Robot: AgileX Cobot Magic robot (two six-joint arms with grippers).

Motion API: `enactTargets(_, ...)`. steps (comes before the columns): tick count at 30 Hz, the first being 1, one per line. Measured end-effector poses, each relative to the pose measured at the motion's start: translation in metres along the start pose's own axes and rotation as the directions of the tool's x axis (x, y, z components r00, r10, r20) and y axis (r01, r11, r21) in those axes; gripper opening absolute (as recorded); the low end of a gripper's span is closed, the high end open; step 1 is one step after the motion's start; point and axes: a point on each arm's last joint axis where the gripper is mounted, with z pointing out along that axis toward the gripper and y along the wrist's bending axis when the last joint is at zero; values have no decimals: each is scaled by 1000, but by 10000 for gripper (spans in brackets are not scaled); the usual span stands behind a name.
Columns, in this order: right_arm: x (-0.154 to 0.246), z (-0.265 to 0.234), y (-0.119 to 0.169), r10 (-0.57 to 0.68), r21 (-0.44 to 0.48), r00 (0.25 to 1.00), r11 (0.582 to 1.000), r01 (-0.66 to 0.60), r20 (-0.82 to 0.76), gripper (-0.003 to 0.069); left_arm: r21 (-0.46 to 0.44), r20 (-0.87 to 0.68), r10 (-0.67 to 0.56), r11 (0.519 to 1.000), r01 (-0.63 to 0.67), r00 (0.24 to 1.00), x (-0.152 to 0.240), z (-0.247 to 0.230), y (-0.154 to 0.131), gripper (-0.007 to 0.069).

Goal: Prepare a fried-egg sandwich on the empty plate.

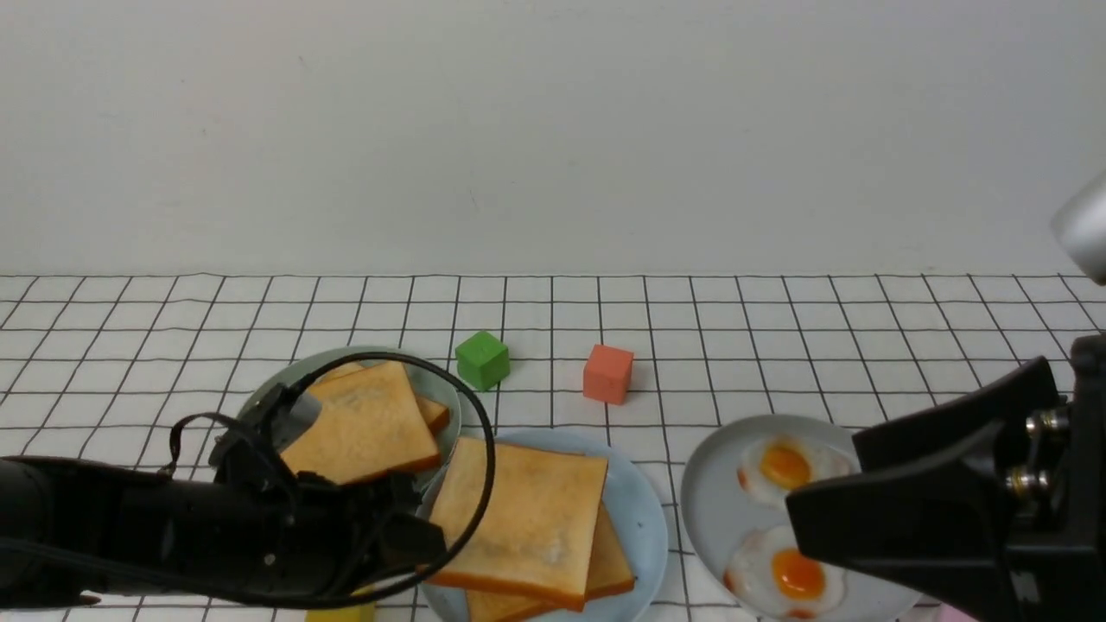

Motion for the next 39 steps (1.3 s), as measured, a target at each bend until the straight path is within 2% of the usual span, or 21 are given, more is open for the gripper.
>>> enactTargets(4, 2, 0, 1, 0, -6, 1000, 1000, 0, -18, 569, 16, -10, -3, 1000, 3, 1000, -4, 5, -1, 31)
enactTargets(8, 3, 0, 1, 0, -11, 1000, 1000, 0, -30, 569, 21, -23, -10, 1000, 10, 1000, -3, 8, 0, 82)
enactTargets(12, 3, 0, 1, 0, -11, 999, 1000, 0, -32, 569, 23, -26, -9, 1000, 10, 1000, -3, 8, 0, 218)
enactTargets(13, 3, 0, 1, 0, -11, 999, 1000, 0, -32, 569, 23, -26, -9, 1000, 10, 1000, -3, 8, 0, 227)
enactTargets(14, 3, 0, 1, 0, -11, 999, 1000, 0, -32, 569, 22, -29, -4, 1000, 4, 1000, -3, 8, 0, 315)
enactTargets(16, 3, 0, 1, 0, -12, 999, 1000, 0, -33, 569, 20, -32, 3, 1000, -2, 999, -2, 8, 0, 366)
enactTargets(18, 3, 0, 1, 0, -13, 999, 1000, 0, -37, 561, 10, -41, 29, 1000, -29, 999, -2, 7, 1, 496)
enactTargets(19, 3, 0, 1, 0, -13, 999, 1000, 0, -37, 555, 11, -41, 41, 999, -40, 998, -2, 6, 0, 533)
enactTargets(21, 4, 0, 1, -1, -13, 999, 1000, 1, -43, 510, -8, -31, 90, 996, -91, 995, -3, 0, -3, 615)
enactTargets(22, 4, 0, 1, -1, -13, 999, 1000, 1, -45, 510, -15, -28, 95, 995, -95, 995, -3, -1, -3, 620)
enactTargets(24, 5, 0, 0, 12, -5, 998, 1000, -12, -58, 398, -62, 1, 138, 988, -138, 990, -7, -13, -8, 659)
enactTargets(26, 8, 0, -2, 28, 20, 995, 999, -26, -92, 267, -80, 27, 158, 985, -156, 987, -11, -26, -17, 657)
enactTargets(27, 9, 0, -2, 25, 23, 995, 999, -23, -97, 238, -80, 29, 161, 984, -158, 987, -11, -27, -18, 656)
enactTargets(28, 13, -1, -5, 38, 65, 990, 997, -29, -137, 129, -87, 45, 183, 980, -179, 982, -15, -40, -27, 638)
enactTargets(29, 14, -1, -7, 53, 86, 987, 995, -39, -155, 74, -89, 44, 212, 974, -207, 976, -17, -45, -33, 627)
enactTargets(31, 19, -3, -16, 79, 191, 978, 981, -41, -193, -3, -78, 61, 250, 966, -245, 966, -24, -67, -54, 567)
enactTargets(32, 19, -4, -17, 90, 203, 977, 978, -50, -193, -5, -74, 54, 255, 965, -251, 965, -24, -69, -56, 561)
enactTargets(34, 20, -9, -27, 128, 324, 975, 944, -64, -182, -11, -65, 49, 319, 947, -316, 946, -29, -96, -80, 463)
enactTargets(35, 20, -9, -27, 122, 332, 975, 942, -55, -184, -11, -67, 58, 325, 945, -321, 944, -29, -98, -81, 454)
enactTargets(37, 21, -18, -33, 159, 428, 979, 899, -90, -126, -10, -56, 58, 369, 929, -366, 928, -27, -122, -98, 340)
enactTargets(39, 24, -30, -38, 162, 506, 986, 855, -114, -50, -10, -59, 92, 396, 918, -391, 914, -19, -149, -111, 185)
